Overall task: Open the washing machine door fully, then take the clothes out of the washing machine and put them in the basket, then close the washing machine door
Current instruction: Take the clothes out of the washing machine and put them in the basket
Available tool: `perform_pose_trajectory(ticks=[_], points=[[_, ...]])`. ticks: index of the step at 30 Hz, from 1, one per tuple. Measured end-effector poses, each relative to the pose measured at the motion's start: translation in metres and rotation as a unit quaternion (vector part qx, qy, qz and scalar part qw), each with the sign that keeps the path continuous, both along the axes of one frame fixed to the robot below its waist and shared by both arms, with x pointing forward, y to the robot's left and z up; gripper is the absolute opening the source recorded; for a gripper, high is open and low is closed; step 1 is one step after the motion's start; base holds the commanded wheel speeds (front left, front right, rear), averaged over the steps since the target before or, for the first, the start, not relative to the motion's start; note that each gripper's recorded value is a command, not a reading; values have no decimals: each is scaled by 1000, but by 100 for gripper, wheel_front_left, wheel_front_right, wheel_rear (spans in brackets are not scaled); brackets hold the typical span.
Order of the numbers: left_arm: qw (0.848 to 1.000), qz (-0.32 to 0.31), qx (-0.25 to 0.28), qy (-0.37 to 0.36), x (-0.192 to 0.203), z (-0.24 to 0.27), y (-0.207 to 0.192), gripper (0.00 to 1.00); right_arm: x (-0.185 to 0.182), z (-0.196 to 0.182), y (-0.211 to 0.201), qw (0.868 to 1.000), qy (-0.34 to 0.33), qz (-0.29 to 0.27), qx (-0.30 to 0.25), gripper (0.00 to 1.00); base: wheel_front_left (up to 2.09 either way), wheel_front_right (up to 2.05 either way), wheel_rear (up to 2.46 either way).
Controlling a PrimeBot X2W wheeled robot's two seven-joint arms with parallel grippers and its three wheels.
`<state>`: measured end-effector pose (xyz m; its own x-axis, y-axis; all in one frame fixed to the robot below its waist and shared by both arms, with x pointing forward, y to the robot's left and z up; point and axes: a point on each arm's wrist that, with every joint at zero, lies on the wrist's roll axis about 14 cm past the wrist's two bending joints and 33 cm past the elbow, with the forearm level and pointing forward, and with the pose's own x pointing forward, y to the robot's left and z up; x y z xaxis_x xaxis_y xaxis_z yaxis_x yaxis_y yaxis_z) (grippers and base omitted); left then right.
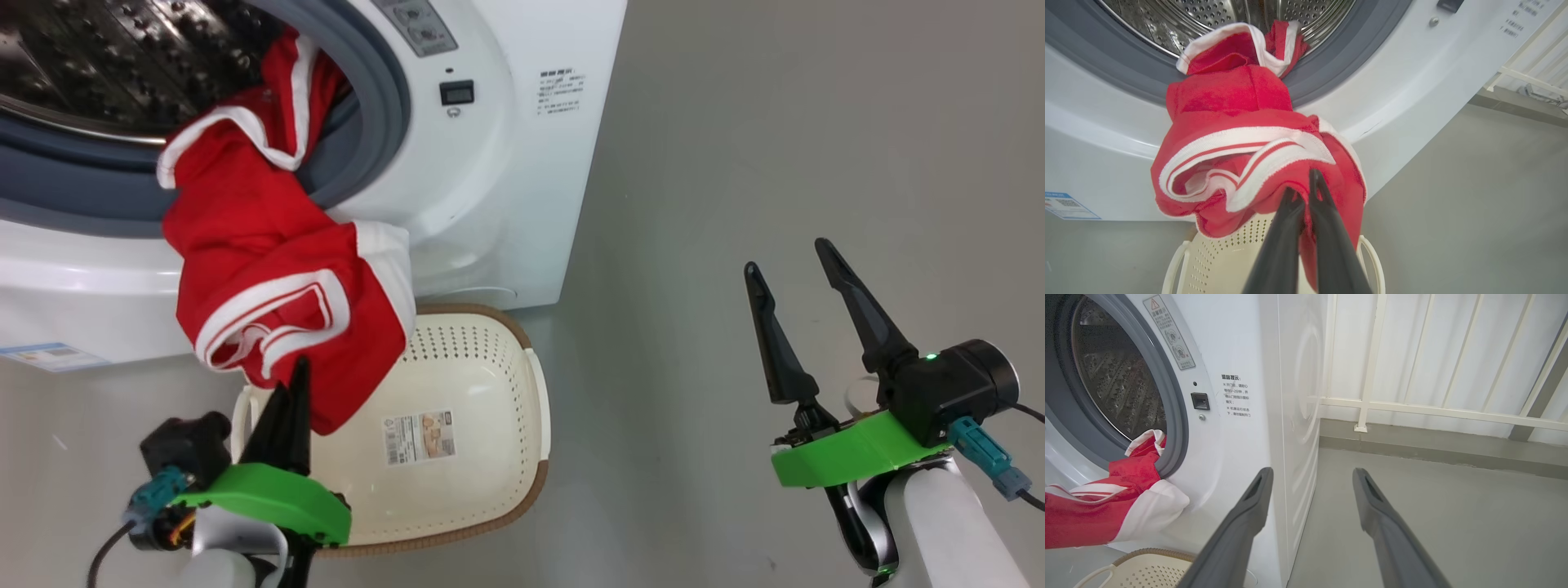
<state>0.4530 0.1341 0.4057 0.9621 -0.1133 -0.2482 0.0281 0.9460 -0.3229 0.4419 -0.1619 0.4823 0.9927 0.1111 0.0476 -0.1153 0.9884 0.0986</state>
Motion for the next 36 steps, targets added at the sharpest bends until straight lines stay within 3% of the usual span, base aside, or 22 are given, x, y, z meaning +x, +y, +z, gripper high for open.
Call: perform_pose_trajectory(ticks=[9, 16, 36], points=[[994, -25, -13, 110, -8, -76, -19, 0, 15, -13, -3, 1000, 10, -2, -3, 100, 0, 0, 0], [980, -46, -14, 192, -25, -124, -31, 0, 19, -26, -5, 1000, 25, -6, -5, 100, 0, 0, 0], [938, -99, -10, 332, -54, -204, -55, 0, 42, -68, -2, 998, 60, 3, -8, 100, 0, 0, 0]])
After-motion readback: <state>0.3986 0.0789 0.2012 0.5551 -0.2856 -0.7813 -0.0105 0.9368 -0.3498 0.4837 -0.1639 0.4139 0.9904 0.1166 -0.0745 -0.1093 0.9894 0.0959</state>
